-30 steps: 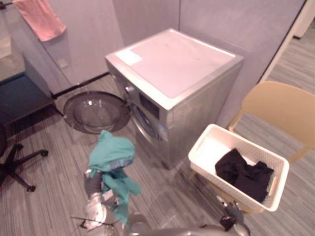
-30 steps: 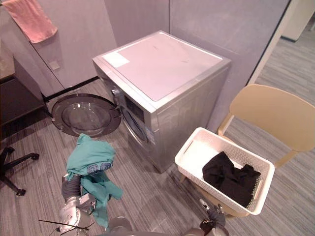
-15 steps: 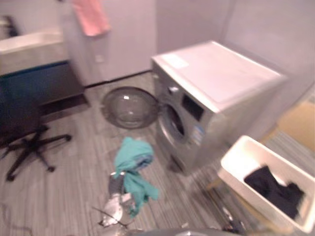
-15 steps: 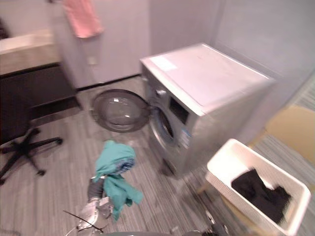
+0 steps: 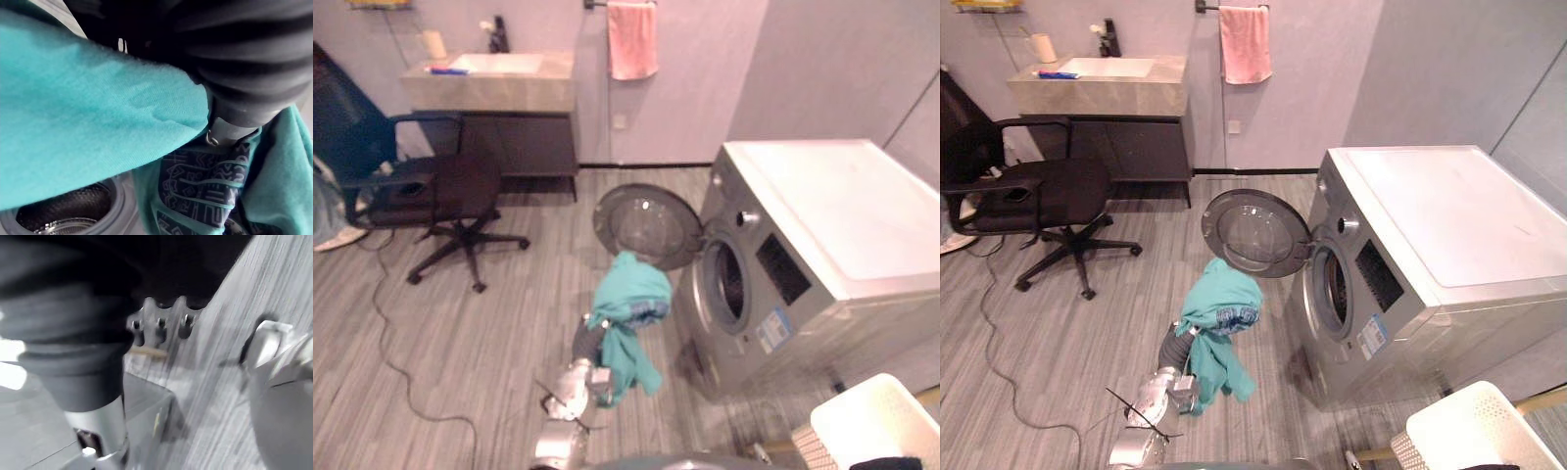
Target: Pick up the laundry basket with both hands and put the clothes into the washing machine.
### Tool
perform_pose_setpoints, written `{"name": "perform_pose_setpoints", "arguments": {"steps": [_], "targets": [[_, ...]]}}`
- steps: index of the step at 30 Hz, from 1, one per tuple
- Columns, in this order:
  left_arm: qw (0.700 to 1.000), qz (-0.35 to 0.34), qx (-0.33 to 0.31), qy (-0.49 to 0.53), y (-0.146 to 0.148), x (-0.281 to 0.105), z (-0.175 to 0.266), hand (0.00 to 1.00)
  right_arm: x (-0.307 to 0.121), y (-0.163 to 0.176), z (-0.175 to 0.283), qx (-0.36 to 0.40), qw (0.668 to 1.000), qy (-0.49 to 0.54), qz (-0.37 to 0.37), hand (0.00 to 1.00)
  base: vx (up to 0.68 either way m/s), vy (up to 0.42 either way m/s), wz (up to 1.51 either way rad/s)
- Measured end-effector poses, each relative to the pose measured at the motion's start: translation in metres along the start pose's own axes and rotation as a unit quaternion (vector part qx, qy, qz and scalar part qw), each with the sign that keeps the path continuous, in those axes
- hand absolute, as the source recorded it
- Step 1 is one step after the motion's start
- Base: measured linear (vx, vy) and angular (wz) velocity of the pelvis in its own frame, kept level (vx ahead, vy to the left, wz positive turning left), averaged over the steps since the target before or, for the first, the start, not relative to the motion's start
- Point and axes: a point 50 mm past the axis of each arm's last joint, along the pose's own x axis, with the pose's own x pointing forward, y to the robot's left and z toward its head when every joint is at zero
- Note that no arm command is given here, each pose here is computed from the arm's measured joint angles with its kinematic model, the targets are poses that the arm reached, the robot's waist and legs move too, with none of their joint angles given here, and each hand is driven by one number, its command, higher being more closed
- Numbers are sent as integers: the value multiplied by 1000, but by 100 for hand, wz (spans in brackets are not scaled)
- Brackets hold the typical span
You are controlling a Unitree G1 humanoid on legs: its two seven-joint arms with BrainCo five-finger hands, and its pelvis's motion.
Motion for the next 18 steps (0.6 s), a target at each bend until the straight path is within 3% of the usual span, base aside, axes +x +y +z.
{"name": "perform_pose_setpoints", "arguments": {"steps": [9,14,18], "targets": [[1000,4,-8,4,-1,-5,-3,100,-1,33,15,13,998,-37,48,0,240,2,-63],[999,-7,0,35,-4,-11,-17,100,7,25,27,27,998,-47,11,0,351,382,-107],[998,-16,36,40,9,-10,-15,100,4,24,1,36,999,3,1,0,369,535,-57]]}}
